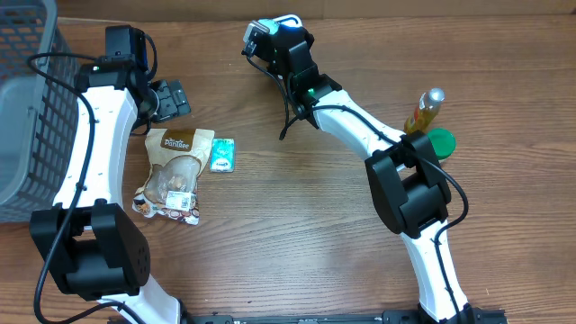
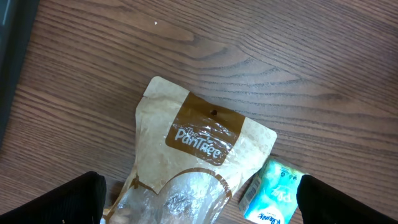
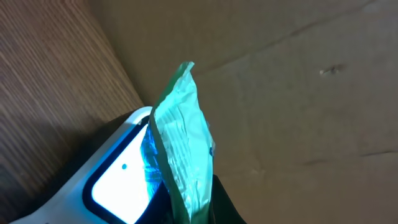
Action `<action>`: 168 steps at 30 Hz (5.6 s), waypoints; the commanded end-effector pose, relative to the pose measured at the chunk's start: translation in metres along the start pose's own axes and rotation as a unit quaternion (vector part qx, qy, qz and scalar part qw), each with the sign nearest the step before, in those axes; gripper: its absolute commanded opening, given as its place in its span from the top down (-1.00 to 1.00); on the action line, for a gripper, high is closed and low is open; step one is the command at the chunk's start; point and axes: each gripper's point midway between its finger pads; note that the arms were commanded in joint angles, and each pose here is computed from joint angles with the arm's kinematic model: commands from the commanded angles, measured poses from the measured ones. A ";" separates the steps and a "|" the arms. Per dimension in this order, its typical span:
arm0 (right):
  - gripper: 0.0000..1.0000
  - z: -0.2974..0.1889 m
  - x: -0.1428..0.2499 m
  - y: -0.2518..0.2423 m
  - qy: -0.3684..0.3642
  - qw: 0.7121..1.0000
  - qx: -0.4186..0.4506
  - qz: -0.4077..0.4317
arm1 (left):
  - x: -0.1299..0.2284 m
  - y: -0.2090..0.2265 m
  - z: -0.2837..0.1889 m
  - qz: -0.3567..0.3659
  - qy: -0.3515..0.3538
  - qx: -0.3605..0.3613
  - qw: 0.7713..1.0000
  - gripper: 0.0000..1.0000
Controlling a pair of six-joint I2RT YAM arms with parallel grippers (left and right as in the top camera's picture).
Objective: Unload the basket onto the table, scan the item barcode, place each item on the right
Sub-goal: 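Lift the teal wipes packet with the right gripper to the white scanner, then carry the packet back down and set it on the table right of center, then release the wipes packet and move the right gripper left toward the tissue pack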
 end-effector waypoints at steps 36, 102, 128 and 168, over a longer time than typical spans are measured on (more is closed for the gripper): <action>0.92 -0.146 -0.009 -0.042 0.138 0.915 -0.148 0.350 | -0.004 0.000 -0.006 0.002 -0.010 -0.004 1.000 -0.99; -1.00 -0.215 0.098 0.110 0.428 0.728 -0.241 0.478 | -0.004 0.000 -0.006 0.002 -0.010 -0.004 1.000 -0.99; 0.57 -0.233 0.073 0.194 0.477 0.668 -0.223 0.526 | -0.004 0.000 -0.006 0.002 -0.010 -0.004 1.000 -0.99; 0.42 -0.226 0.185 0.157 0.593 0.622 -0.033 0.510 | -0.004 0.000 -0.006 0.002 -0.010 -0.004 1.000 -0.99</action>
Point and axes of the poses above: each gripper's point midway between its finger pads, its own z axis out along the fingers, its own y axis along the line the jaws close on, x = y × z, and after that the axes turned 10 degrees about z, right-handed
